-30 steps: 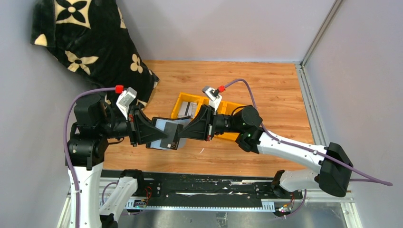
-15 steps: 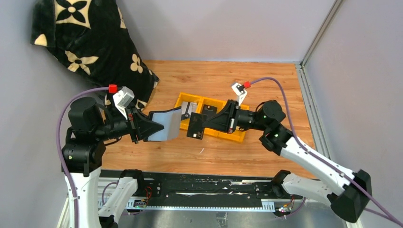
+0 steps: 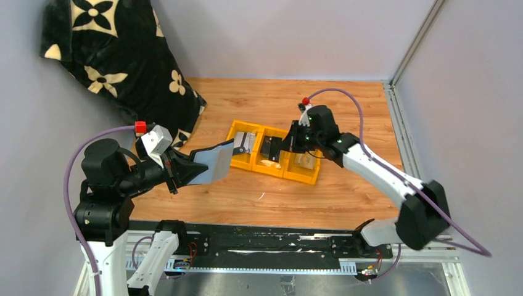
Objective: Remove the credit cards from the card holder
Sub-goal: Place the credit card in the storage box.
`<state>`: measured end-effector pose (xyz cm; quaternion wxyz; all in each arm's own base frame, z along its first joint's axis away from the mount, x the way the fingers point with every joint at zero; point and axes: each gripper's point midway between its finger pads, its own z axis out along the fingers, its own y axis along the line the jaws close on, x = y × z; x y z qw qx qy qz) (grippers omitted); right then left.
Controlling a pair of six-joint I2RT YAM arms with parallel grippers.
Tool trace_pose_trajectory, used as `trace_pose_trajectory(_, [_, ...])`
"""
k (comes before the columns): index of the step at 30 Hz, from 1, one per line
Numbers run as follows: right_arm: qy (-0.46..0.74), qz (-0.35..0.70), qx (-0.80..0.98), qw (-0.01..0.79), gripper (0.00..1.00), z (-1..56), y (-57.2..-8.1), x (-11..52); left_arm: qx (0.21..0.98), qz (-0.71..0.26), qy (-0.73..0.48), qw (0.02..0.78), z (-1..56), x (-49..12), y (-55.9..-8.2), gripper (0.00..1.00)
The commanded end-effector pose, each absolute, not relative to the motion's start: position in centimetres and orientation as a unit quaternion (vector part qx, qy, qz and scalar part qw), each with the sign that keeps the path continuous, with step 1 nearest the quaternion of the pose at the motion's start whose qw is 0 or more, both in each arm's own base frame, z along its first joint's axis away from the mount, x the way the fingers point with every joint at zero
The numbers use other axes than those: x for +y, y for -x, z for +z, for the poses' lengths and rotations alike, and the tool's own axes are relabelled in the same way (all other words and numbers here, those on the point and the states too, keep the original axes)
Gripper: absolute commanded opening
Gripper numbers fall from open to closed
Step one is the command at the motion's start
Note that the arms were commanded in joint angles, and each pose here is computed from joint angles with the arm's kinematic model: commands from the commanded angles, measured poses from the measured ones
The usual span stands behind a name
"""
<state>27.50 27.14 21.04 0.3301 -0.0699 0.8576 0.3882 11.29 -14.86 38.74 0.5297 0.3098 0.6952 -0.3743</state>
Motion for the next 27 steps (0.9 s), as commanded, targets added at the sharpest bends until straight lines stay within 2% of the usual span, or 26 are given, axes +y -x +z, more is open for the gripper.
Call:
trace_pose_trajectory(1, [0.060, 0.302, 0.893, 0.328, 0.00, 18.0, -31.2, 26.3, 0.678, -0.378, -0.332, 0.536, 39.1, -15.1, -10.5, 0.00])
trace_pose_trajectory(10, [0.035, 0.260, 0.923, 0.281, 0.00, 11.5, -36.2, 28.9, 0.667, -0.391, -0.340, 0.535, 39.8, -15.5, -9.5, 0.00])
trace_pose_trajectory(21, [0.006, 0.236, 0.923, 0.303, 0.01, 9.8, -39.6, 30.0, 0.657, -0.401, -0.345, 0.536, 40.1, -15.7, -8.2, 0.00])
trace_pose_trajectory(23, [0.001, 0.223, 0.927, 0.303, 0.06, 9.7, -39.6, 29.6, 0.655, -0.400, -0.347, 0.538, 40.1, -15.7, -8.1, 0.00])
trace_pose_trajectory(27, [-0.004, 0.204, 0.924, 0.322, 0.31, 10.9, -39.4, 28.9, 0.652, -0.399, -0.350, 0.541, 40.3, -15.7, -7.8, 0.00])
